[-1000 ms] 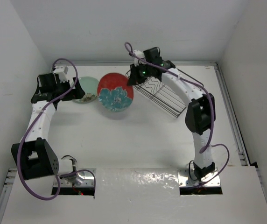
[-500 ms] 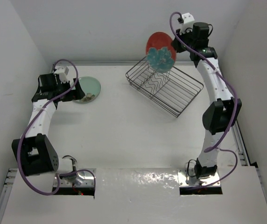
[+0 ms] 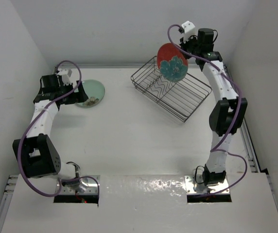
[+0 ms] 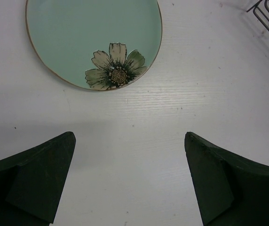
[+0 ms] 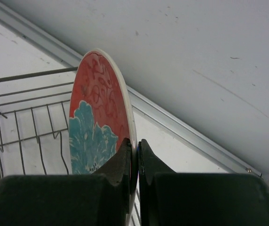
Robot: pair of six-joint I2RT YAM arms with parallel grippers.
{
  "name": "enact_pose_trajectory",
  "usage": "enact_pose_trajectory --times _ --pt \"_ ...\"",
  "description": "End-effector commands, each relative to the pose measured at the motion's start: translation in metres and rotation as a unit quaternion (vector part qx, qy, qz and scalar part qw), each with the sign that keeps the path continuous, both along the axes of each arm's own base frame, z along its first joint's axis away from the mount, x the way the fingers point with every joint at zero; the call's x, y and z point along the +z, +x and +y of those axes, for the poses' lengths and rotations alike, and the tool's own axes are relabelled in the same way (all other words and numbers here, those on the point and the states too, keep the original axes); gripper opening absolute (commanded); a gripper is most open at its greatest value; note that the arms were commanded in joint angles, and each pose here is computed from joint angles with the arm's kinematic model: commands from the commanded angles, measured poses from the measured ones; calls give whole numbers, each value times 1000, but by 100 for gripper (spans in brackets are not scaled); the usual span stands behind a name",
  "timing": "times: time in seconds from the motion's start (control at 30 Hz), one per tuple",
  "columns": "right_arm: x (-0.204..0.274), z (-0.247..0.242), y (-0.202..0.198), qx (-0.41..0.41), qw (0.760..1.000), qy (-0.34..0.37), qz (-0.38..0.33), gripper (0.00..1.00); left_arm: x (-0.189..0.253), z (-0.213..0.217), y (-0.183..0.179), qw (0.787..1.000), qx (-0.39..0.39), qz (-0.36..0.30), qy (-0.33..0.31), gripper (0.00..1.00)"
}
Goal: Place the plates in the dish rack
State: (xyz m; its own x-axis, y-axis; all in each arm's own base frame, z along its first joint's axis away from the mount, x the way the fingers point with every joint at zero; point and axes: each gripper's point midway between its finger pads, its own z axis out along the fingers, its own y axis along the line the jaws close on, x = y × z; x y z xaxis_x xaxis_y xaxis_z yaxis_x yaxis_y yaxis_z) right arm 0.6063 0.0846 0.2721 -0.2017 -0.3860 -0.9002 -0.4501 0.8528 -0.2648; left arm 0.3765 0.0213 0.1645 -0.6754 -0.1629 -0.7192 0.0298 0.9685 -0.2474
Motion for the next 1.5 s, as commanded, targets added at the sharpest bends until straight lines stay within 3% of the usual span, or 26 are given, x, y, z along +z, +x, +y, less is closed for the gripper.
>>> enact_pose_trajectory --times 0.0,0.13,0.43,0.57,0.8,1.0,1.07,1.27,1.37,1.4,1.47 --pt "90 9 15 27 986 -10 -164 0 18 7 9 1000 -3 -26 14 98" --pt "62 2 26 14 989 -33 -145 0 20 6 9 1000 -6 -28 12 98" --pt "-20 44 10 71 993 -31 -91 0 23 4 18 999 -14 -32 4 98" --pt "-30 54 6 79 992 -30 -93 0 20 2 28 1000 -26 -1 -13 97" --pt "-55 59 0 95 991 -40 -85 0 5 3 61 997 -19 49 -54 87" --pt "-71 56 -17 75 989 -85 -99 0 5 21 75 1000 -5 27 -8 87" --pt "-57 65 -21 73 984 -93 -131 0 6 24 77 1000 -5 19 2 87" --pt "-67 64 -16 43 989 -74 -122 0 -6 29 79 1000 -1 27 2 87" --pt "-66 58 -16 17 991 -54 -125 20 -24 33 77 998 6 53 -16 88" --pt "-62 58 -17 12 991 -38 -125 36 -35 38 78 997 12 67 -25 88" --pt "-56 58 -15 4 992 -24 -124 49 -47 44 79 995 25 84 -38 88"
